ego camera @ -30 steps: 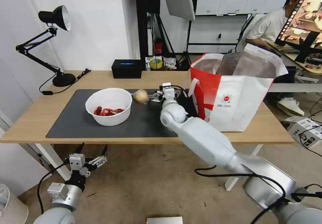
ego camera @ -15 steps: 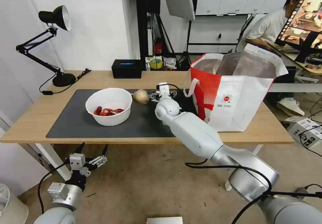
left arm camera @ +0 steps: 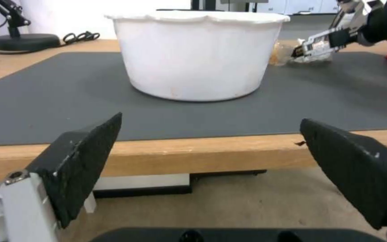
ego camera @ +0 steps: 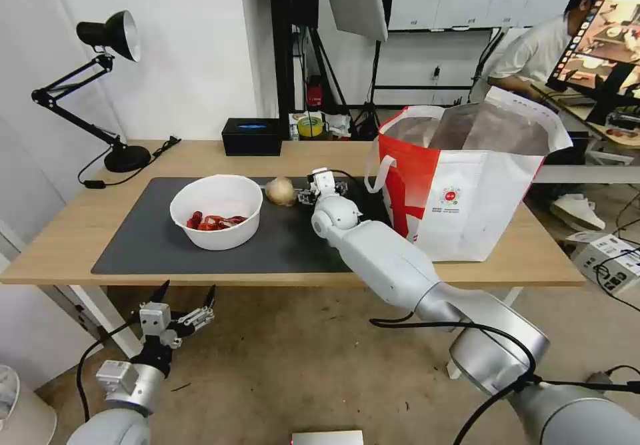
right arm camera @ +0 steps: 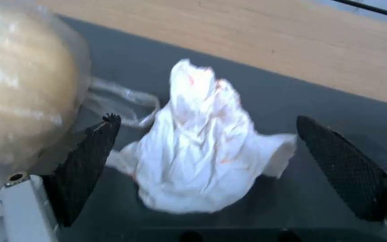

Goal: Pick up the trash from the table and place it into the takeout bag.

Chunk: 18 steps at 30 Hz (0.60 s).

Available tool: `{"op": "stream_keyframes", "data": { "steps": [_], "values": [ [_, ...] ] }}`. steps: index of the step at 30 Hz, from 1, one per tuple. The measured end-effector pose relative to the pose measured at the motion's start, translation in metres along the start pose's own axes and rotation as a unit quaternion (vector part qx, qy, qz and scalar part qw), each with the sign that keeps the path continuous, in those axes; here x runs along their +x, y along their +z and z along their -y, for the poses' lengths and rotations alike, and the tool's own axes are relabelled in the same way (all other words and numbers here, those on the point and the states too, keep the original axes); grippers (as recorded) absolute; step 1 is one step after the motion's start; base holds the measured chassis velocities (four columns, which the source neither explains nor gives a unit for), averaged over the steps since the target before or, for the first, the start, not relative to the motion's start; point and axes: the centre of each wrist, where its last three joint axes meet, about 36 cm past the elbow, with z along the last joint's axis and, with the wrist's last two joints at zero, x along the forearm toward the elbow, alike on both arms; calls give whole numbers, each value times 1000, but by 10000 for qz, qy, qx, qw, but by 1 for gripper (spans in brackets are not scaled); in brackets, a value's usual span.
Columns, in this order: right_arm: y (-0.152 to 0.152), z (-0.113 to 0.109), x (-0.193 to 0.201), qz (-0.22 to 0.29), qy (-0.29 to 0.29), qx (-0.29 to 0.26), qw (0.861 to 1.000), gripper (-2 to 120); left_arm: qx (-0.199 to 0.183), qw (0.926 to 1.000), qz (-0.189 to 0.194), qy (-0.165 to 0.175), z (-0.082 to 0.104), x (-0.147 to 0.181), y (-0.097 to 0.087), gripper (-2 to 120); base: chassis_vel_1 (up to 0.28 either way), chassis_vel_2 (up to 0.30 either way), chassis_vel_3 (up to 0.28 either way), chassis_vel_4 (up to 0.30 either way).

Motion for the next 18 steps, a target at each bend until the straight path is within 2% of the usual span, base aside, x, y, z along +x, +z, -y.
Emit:
{"op": "stream_keyframes", "data": {
  "steps": [18],
  "values": [
    [7, -5, -3, -107, -21, 75, 9999, 100, 21, 10000, 29, 7, 0, -3, 1, 100, 0, 0, 0, 0]
  ]
}}
